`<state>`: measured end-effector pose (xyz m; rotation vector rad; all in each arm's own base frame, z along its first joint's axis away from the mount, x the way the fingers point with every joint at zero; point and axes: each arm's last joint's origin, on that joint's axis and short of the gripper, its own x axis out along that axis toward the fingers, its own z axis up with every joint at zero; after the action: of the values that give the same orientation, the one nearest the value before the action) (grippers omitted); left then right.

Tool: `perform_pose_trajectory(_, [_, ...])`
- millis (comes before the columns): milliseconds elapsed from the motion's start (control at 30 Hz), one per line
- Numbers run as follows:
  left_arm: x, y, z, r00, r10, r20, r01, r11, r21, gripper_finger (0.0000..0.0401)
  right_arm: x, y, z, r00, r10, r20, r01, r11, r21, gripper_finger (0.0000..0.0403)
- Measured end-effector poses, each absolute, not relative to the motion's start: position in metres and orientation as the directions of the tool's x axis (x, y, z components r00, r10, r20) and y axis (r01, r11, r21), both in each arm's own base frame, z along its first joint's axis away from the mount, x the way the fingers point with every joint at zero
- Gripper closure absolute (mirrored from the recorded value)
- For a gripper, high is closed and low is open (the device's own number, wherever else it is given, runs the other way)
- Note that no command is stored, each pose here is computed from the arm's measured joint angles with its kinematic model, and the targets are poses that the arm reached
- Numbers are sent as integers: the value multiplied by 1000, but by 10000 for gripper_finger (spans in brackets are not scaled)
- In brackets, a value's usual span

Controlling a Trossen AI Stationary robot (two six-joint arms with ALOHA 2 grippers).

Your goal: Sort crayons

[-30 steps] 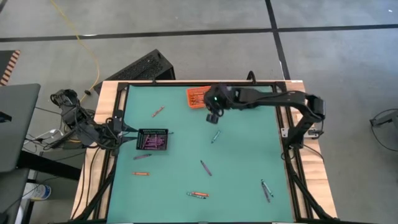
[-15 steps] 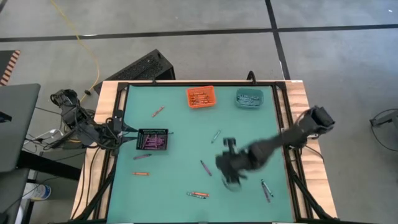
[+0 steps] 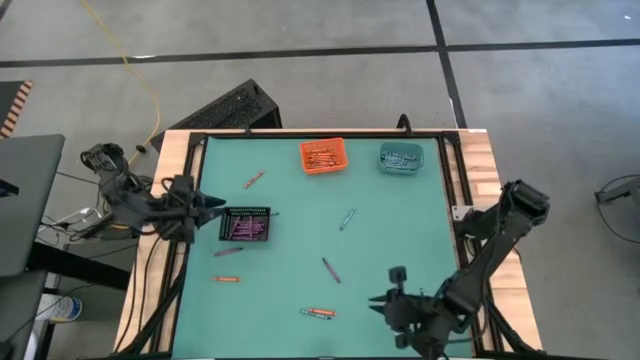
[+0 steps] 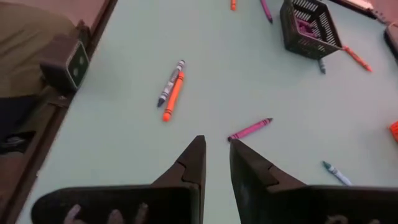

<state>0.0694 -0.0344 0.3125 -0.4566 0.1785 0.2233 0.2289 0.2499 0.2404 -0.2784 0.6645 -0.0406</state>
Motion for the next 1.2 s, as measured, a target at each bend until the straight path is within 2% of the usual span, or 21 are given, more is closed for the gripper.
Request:
perform_pose_trajectory(133, [71, -36, 319, 970, 170, -172, -231, 863, -450, 276, 227, 249, 235, 795, -144, -590, -39, 957, -286, 330])
perform_pose_trajectory(333, [72, -35, 318, 954, 251, -165, -297, 859, -417, 276, 232, 242, 225, 794, -160, -586, -13, 960, -280, 330])
perform_pose_trajectory(467, [85, -47, 315, 954, 253, -164, -297, 881, -368, 276, 238, 235, 223, 787, -185, -589, 12, 958, -285, 330])
perform_pose_trajectory(633, [142, -88, 298, 973, 150, -177, -164, 984, -68, 276, 249, 223, 223, 777, -223, -589, 57, 957, -286, 330])
perform_pose_trajectory(733, [180, -105, 282, 967, 67, -246, -46, 995, 90, 276, 255, 216, 223, 771, -242, -589, 83, 956, -283, 330])
perform_pose_trajectory(900, [240, -116, 250, 928, 31, -371, 74, 961, 266, 276, 259, 213, 223, 762, -219, -609, 73, 964, -255, 330])
perform_pose_trajectory(1200, [326, -124, 201, 911, -6, -412, 225, 845, 485, 276, 251, 223, 223, 765, -179, -618, 32, 970, -242, 330])
